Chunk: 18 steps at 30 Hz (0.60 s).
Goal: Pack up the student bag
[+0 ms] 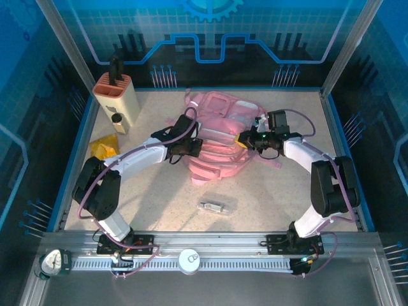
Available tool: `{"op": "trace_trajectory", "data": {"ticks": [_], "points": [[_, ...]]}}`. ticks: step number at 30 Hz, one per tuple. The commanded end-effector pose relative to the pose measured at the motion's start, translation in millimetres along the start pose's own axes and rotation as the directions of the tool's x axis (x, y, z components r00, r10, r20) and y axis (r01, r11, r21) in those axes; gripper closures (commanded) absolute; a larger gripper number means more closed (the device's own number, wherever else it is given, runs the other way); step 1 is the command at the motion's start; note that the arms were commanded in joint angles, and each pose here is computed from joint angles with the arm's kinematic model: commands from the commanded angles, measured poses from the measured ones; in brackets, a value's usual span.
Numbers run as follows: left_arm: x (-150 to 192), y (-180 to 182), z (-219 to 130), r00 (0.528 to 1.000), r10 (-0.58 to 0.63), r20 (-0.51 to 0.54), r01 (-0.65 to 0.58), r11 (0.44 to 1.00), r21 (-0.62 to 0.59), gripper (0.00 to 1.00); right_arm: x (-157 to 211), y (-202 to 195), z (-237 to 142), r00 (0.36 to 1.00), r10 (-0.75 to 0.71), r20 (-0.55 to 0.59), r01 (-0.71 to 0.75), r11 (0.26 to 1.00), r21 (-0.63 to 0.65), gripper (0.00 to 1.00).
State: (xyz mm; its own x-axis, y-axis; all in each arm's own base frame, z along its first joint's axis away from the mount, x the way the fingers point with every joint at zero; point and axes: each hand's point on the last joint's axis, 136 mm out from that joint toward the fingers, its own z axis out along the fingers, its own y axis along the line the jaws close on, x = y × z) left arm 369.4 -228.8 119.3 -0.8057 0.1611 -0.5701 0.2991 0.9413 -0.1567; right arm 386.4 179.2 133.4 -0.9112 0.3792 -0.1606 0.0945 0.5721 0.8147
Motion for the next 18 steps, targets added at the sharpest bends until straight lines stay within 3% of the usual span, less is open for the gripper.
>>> {"op": "trace_trajectory", "data": {"ticks": [1,6,10,14,18], "points": [[11,-30,-11,0.999,0.037,-0.021,-0.035,0.997,0.068,1.0,-58,-1,-17,0.985,-0.081,0.152,0.072,0.995,0.065,0.99],[12,-89,-5,0.999,0.045,-0.001,-0.044,0.985,0.166,1.0,-83,5,-24,0.981,-0.105,0.162,0.091,0.992,0.092,0.73],[7,-100,-2,1.0,0.016,0.014,-0.018,0.983,0.181,1.0,-67,0,-40,0.98,-0.106,0.171,0.087,0.989,0.117,0.54],[4,-103,-7,0.999,0.039,0.023,-0.043,0.98,0.196,1.0,-30,-5,-45,0.986,-0.09,0.144,0.075,0.991,0.107,0.47],[4,-97,-6,0.998,0.046,0.03,-0.051,0.985,0.167,1.0,2,11,-35,0.993,-0.051,0.104,0.051,0.999,-0.001,0.46]]}}
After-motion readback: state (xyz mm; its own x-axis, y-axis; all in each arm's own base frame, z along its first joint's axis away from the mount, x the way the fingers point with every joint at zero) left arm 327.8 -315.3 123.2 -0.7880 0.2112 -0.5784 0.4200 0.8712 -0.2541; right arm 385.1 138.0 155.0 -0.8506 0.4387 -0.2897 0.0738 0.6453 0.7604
